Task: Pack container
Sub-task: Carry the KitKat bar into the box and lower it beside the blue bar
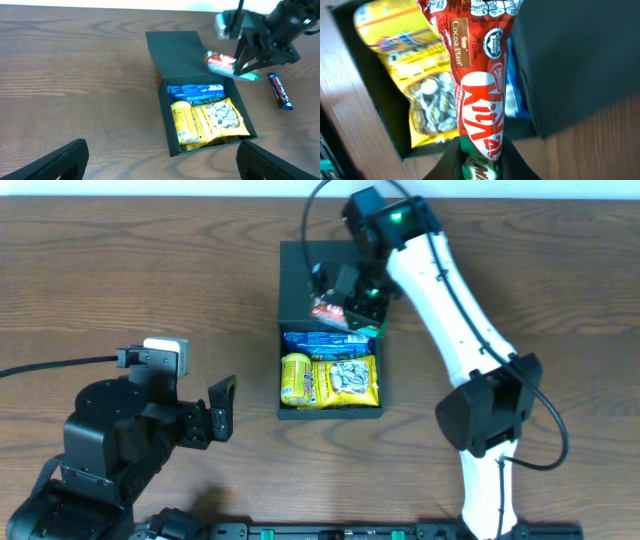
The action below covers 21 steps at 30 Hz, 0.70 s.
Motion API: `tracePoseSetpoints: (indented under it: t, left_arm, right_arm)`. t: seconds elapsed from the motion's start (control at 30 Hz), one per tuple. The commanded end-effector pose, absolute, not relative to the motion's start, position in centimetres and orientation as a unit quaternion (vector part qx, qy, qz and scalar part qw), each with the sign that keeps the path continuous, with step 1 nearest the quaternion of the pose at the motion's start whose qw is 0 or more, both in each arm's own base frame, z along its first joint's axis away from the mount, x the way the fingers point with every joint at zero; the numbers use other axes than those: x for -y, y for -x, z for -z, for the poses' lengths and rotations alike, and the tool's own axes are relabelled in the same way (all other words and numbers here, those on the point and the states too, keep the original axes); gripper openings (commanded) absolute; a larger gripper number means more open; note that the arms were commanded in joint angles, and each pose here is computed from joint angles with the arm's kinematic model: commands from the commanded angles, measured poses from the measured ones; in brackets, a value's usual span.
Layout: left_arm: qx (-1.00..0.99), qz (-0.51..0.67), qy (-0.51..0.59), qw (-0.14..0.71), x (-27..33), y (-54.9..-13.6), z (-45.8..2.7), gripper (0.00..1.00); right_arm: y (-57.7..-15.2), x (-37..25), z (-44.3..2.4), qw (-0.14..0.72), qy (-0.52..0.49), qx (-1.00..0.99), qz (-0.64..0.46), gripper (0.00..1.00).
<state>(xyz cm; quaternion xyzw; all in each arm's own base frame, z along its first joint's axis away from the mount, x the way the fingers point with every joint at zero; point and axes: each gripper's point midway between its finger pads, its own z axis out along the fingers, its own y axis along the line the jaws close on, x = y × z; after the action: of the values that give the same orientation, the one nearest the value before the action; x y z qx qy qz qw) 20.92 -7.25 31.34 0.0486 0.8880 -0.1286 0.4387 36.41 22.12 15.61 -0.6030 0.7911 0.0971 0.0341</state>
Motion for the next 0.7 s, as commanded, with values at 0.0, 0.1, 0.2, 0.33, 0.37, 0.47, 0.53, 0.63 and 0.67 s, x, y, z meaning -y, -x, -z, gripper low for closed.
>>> tracePoseSetpoints:
  t: [0.0,0.1,0.2,0.33,0.37,0.47,0.53,0.63,0.67]
  left_arm:
    - [-0.883,0.131,-0.045,0.449,7.1,-20.8,-32.2,0.95]
    - [-0.883,0.131,-0.045,0.449,7.1,-20.8,-32.2,0.95]
    - [-0.883,0.131,-0.045,0.449,7.1,-20.8,-32.2,0.95]
    - [-0.883,0.131,-0.045,0.449,7.1,-20.8,-32.2,0.95]
    - [-0.883,0.131,-0.045,0.449,7.1,-20.8,-32.2,0.95]
    - [-0.883,0.131,-0.045,0.449,7.1,-20.8,-32.2,0.95]
    - [-0.883,0.131,-0.045,0.449,7.1,-20.8,-32.2,0.95]
    - [-0.883,0.130,-0.046,0.449,7.1,-20.9,-32.3,0.95]
    - [-0.883,0.130,-0.046,0.449,7.1,-20.9,-32.3,0.95]
  right_arm:
    - [-34.9,-23.9,-15.8,0.041,0.663,-0.738,-0.117,0.01]
    - [-33.7,-24.8,-15.1,0.030,0.688,-0.713,-0.129,0.01]
    - [-32.9,-25.1,-13.5,0.015,0.715,-0.686,-0.133,0.01]
    - [-33.5,-25.1,-11.1,0.018,0.730,-0.672,-0.123,0.01]
    - [-33.9,-25.0,-10.5,0.020,0.732,-0.672,-0.114,0.01]
    - [-35.2,-24.6,-8.9,0.029,0.735,-0.673,-0.081,0.01]
    - [-36.0,-24.7,-7.9,0.040,0.736,-0.672,-0.065,0.01]
    - [-38.0,-24.3,-7.2,0.059,0.729,-0.682,-0.021,0.56]
    - [-38.8,-24.1,-7.2,0.067,0.718,-0.693,-0.002,0.93]
